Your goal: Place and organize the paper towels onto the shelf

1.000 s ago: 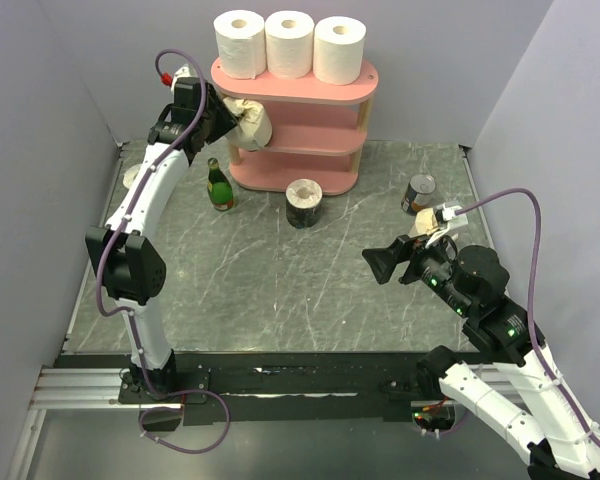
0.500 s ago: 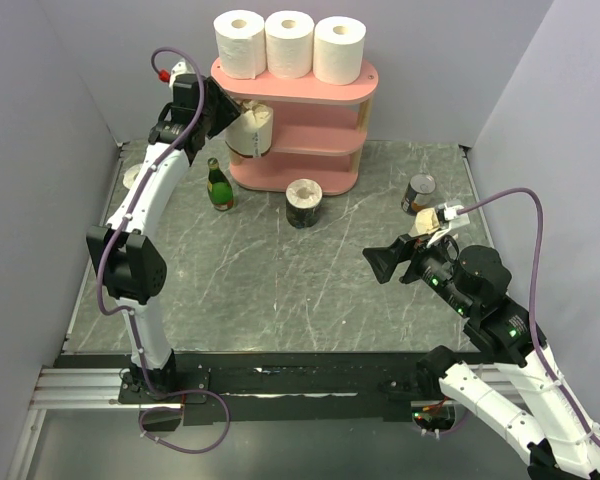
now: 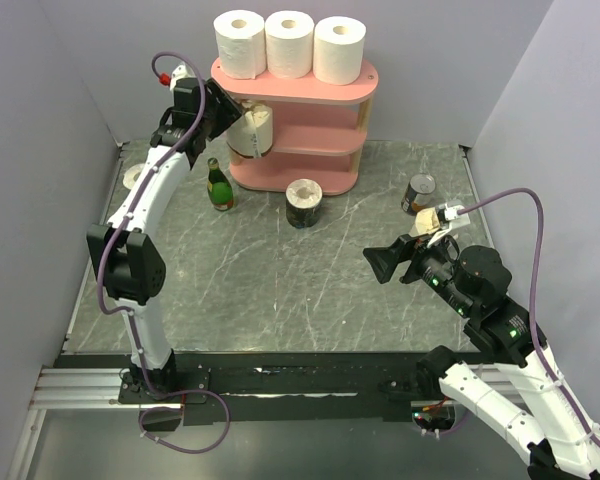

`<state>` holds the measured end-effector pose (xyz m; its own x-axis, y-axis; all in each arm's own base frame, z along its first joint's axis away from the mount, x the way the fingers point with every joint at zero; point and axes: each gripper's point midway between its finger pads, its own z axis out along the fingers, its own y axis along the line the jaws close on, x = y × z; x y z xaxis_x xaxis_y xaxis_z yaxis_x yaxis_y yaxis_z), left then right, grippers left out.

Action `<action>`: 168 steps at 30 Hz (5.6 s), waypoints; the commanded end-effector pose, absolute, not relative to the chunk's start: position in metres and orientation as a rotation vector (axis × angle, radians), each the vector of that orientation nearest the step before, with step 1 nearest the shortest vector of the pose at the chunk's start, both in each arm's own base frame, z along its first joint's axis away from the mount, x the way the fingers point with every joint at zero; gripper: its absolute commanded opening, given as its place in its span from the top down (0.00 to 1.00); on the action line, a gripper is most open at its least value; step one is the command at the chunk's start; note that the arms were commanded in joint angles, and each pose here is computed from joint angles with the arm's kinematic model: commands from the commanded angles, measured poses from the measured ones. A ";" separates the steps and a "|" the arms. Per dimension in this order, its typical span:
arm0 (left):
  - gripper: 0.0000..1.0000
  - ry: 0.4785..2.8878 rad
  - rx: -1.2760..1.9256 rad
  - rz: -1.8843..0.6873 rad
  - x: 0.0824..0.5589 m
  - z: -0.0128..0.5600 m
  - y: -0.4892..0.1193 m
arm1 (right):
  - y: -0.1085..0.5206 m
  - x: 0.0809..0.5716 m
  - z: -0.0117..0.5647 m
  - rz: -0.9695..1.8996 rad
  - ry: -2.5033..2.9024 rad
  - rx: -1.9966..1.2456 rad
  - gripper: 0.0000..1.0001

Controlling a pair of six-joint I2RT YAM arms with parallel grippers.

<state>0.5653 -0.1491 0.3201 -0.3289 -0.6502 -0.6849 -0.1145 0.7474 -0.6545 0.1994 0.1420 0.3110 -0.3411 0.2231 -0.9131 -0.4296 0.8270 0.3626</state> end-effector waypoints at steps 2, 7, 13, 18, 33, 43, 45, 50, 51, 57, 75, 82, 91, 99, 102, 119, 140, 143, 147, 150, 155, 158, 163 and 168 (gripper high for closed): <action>0.32 1.753 -0.571 -0.676 0.551 0.364 -0.145 | 0.138 0.197 0.335 0.688 1.732 -0.138 0.00; 0.30 1.743 -0.556 -0.691 0.549 0.369 -0.143 | 0.137 0.195 0.336 0.691 1.726 -0.136 0.00; 0.35 1.728 -0.535 -0.729 0.549 0.376 -0.148 | 0.138 0.196 0.334 0.693 1.735 -0.131 0.01; 0.40 1.725 -0.530 -0.748 0.551 0.374 -0.151 | 0.138 0.196 0.336 0.694 1.729 -0.129 0.00; 0.58 1.691 -0.580 -0.817 0.561 0.370 -0.157 | 0.139 0.197 0.336 0.690 1.724 -0.137 0.00; 0.57 1.667 -0.600 -0.830 0.563 0.369 -0.156 | 0.139 0.199 0.337 0.684 1.726 -0.141 0.00; 0.56 1.671 -0.606 -0.824 0.565 0.366 -0.154 | 0.139 0.198 0.337 0.685 1.726 -0.142 0.00; 0.44 1.640 -0.613 -0.827 0.561 0.374 -0.145 | 0.135 0.200 0.335 0.659 1.729 -0.129 0.00; 0.40 1.641 -0.619 -0.822 0.562 0.373 -0.141 | 0.135 0.200 0.336 0.660 1.725 -0.129 0.00; 0.37 1.606 -0.635 -0.783 0.556 0.385 -0.124 | 0.136 0.201 0.336 0.661 1.730 -0.129 0.00; 0.49 1.744 -0.527 -0.672 0.513 0.360 -0.114 | 0.134 0.199 0.336 0.655 1.728 -0.130 0.00; 0.55 1.814 -0.438 -0.660 0.472 0.338 -0.139 | 0.134 0.200 0.331 0.650 1.729 -0.133 0.01; 0.55 1.818 -0.384 -0.695 0.478 0.336 -0.189 | 0.138 0.202 0.332 0.666 1.742 -0.136 0.01; 0.54 1.818 -0.385 -0.668 0.507 0.321 -0.197 | 0.139 0.200 0.336 0.695 1.717 -0.121 0.01; 0.54 1.784 -0.391 -0.645 0.519 0.322 -0.195 | 0.140 0.202 0.334 0.689 1.728 -0.122 0.00; 0.54 1.719 -0.431 -0.610 0.564 0.322 -0.199 | 0.142 0.217 0.328 0.637 1.755 -0.123 0.00; 0.39 1.743 -0.322 -0.657 0.482 0.325 -0.187 | 0.092 0.263 0.295 0.241 1.873 0.133 0.00; 0.28 1.784 -0.246 -0.627 0.454 0.328 -0.182 | 0.064 0.272 0.282 0.132 1.912 0.241 0.00; 0.08 1.805 -0.080 -0.554 0.420 0.340 -0.176 | 0.029 0.286 0.258 0.111 1.946 0.407 0.01; 0.04 1.800 -0.005 -0.523 0.401 0.346 -0.169 | 0.003 0.297 0.240 0.110 1.961 0.541 0.05; 0.04 1.748 0.026 -0.502 0.380 0.355 -0.163 | -0.028 0.316 0.224 0.100 1.947 0.724 0.09; 0.04 1.728 0.046 -0.530 0.367 0.340 -0.166 | -0.046 0.326 0.204 0.081 1.970 0.834 0.11; 0.04 1.709 0.058 -0.525 0.353 0.349 -0.163 | -0.071 0.336 0.168 0.048 2.030 0.918 0.13; 0.04 1.676 0.066 -0.553 0.346 0.358 -0.164 | -0.079 0.340 0.145 0.033 2.100 0.929 0.15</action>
<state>0.3563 -0.1643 0.3226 -0.2940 -0.2332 -0.9269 0.2945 0.9005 -0.3200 0.3279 -0.0726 0.1436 -0.4066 0.6279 -0.6636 0.6169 0.7245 0.3075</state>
